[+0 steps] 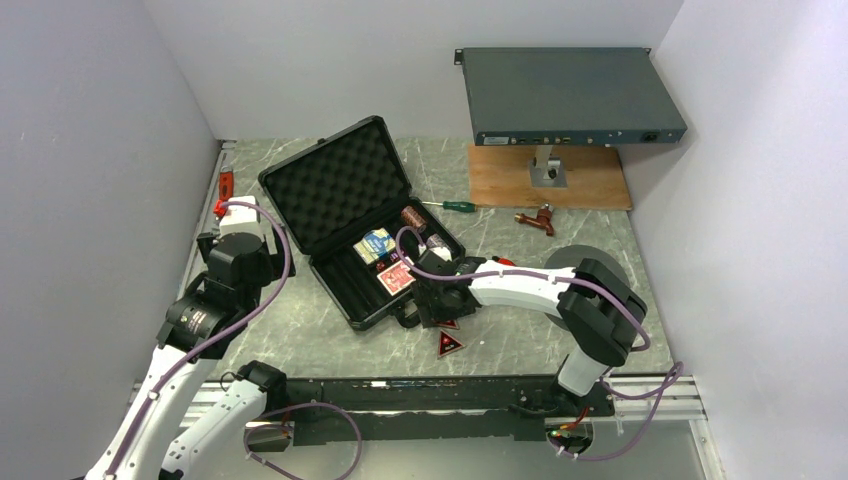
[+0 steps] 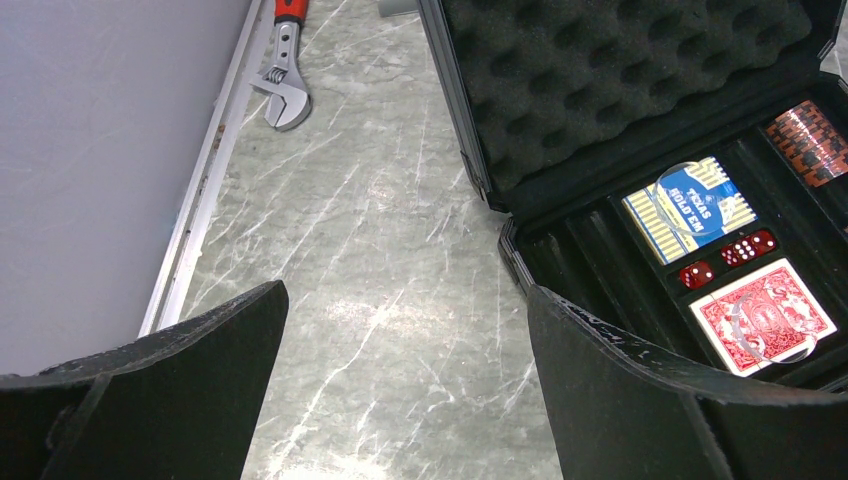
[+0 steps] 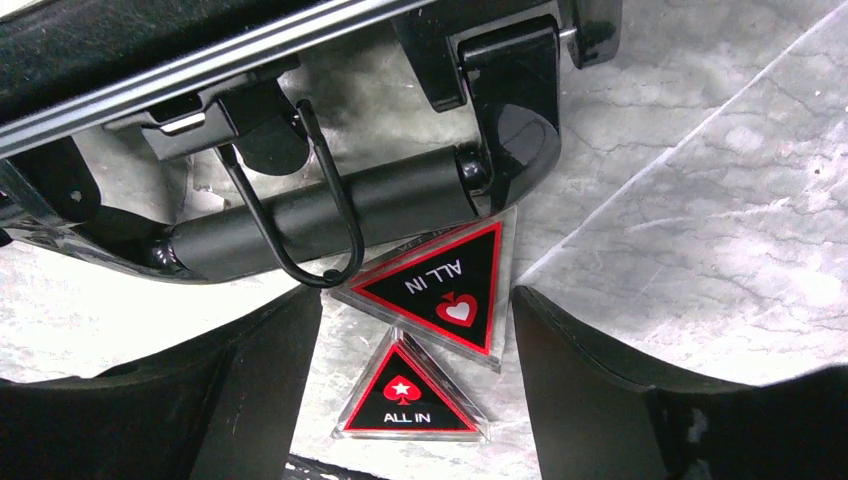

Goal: Pack up texas hold em set

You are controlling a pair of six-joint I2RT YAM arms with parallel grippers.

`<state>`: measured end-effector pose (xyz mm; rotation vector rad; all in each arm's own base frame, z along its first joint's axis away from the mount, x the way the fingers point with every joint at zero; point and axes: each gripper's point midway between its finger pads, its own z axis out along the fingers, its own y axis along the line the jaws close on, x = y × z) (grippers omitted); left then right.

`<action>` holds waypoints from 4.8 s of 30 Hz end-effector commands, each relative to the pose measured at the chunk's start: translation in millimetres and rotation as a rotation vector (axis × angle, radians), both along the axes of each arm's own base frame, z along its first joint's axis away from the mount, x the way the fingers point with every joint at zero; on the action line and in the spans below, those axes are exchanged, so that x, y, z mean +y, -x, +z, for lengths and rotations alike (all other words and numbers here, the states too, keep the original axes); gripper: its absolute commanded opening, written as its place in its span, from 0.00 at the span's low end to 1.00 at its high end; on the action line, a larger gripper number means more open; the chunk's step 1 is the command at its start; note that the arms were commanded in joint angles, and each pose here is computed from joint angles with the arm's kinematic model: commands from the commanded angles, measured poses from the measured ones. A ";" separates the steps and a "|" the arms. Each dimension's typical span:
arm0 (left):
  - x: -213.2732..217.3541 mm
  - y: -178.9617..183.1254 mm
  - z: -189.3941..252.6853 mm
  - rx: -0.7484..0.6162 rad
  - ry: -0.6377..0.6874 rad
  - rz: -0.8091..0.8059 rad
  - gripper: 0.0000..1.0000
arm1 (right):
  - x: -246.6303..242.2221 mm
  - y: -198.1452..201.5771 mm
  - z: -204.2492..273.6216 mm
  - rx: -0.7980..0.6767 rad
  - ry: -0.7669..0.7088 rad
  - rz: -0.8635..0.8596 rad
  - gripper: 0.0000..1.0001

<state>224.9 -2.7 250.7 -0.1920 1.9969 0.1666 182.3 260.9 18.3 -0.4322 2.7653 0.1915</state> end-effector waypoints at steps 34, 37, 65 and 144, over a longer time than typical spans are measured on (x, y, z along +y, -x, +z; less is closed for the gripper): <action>-1.7 -4.0 9.8 -0.036 0.020 -0.001 0.96 | 3.9 -3.5 -3.0 -0.024 0.093 0.017 0.64; -1.8 -3.8 10.0 -0.036 0.021 -0.002 0.95 | 2.9 -3.9 -3.6 -0.027 0.102 0.015 0.62; -1.2 -3.2 9.5 -0.036 0.022 0.001 0.96 | -11.4 -3.3 17.2 -0.068 0.129 0.000 0.47; -1.4 -1.9 11.7 -0.047 0.030 -0.001 0.95 | 127.3 -103.3 126.7 -0.426 -0.073 0.401 0.47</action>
